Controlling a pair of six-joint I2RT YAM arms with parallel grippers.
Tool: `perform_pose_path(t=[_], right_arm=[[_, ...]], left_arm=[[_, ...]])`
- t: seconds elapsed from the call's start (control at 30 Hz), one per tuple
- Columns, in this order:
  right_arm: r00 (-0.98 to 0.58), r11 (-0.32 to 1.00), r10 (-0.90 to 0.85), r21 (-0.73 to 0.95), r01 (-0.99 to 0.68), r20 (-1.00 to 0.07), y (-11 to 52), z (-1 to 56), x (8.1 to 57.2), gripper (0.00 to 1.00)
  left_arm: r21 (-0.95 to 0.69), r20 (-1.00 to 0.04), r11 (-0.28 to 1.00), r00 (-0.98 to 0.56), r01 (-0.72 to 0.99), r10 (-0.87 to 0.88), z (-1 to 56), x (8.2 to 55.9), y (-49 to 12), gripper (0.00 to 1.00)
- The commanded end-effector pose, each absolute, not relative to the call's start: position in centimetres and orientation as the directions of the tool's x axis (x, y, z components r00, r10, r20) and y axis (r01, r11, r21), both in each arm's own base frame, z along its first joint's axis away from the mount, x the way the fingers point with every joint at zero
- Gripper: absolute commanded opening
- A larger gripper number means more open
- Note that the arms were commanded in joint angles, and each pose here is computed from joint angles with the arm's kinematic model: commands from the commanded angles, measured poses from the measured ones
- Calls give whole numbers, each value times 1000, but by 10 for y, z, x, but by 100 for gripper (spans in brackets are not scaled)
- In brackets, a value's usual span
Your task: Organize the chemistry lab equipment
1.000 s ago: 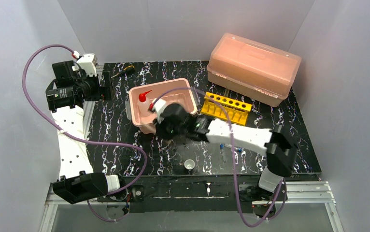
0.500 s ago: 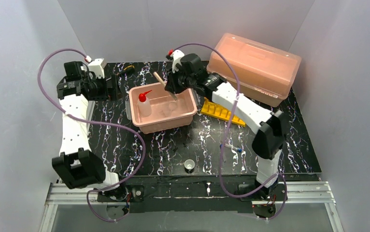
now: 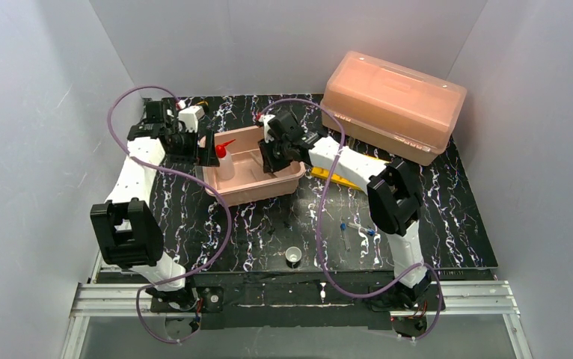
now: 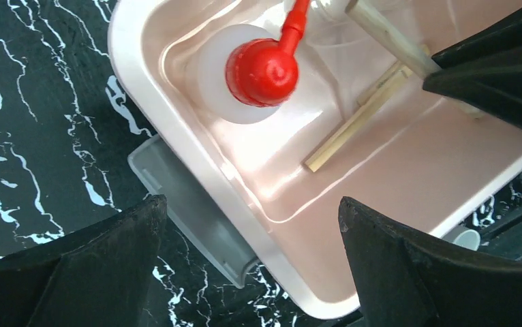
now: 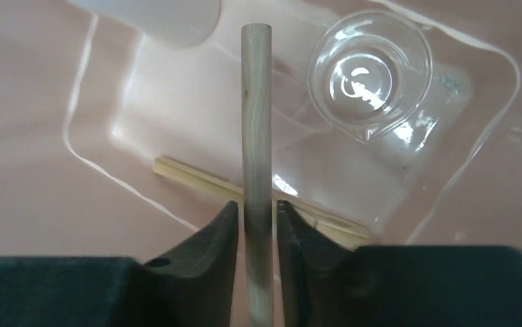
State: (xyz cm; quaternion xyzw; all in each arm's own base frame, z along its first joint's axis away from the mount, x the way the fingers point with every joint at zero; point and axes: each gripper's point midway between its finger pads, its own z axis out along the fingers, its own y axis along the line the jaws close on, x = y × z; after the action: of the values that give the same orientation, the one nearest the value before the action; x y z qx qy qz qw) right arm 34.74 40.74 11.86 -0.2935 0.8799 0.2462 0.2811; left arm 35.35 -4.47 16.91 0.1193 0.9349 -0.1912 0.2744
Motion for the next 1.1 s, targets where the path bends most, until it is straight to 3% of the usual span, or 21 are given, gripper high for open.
perform_pose_path(t=[0.0,0.13,0.47,0.73,0.97,1.07], right_arm=[[-683,702,-365,294,-648,-633,401,114,334,46],[-707,699,-344,334,-632,-618,394,115,317,52],[-718,629,-353,416,-657,-600,401,130,257,53],[-638,621,-312,358,-698,-704,404,182,271,59],[-537,602,-214,323,-730,-816,389,261,269,66],[-513,607,-192,310,-732,-836,369,276,252,66]], left_arm=[[-252,-549,908,-823,333,150,148,354,-39,94],[-221,-532,904,-822,365,201,133,347,-38,89],[-77,-515,915,-802,396,304,135,325,-19,85],[-124,-535,907,-797,403,281,160,287,-30,84],[-113,-622,908,-741,403,252,202,278,-36,98],[-93,-680,907,-692,410,243,236,281,-39,98]])
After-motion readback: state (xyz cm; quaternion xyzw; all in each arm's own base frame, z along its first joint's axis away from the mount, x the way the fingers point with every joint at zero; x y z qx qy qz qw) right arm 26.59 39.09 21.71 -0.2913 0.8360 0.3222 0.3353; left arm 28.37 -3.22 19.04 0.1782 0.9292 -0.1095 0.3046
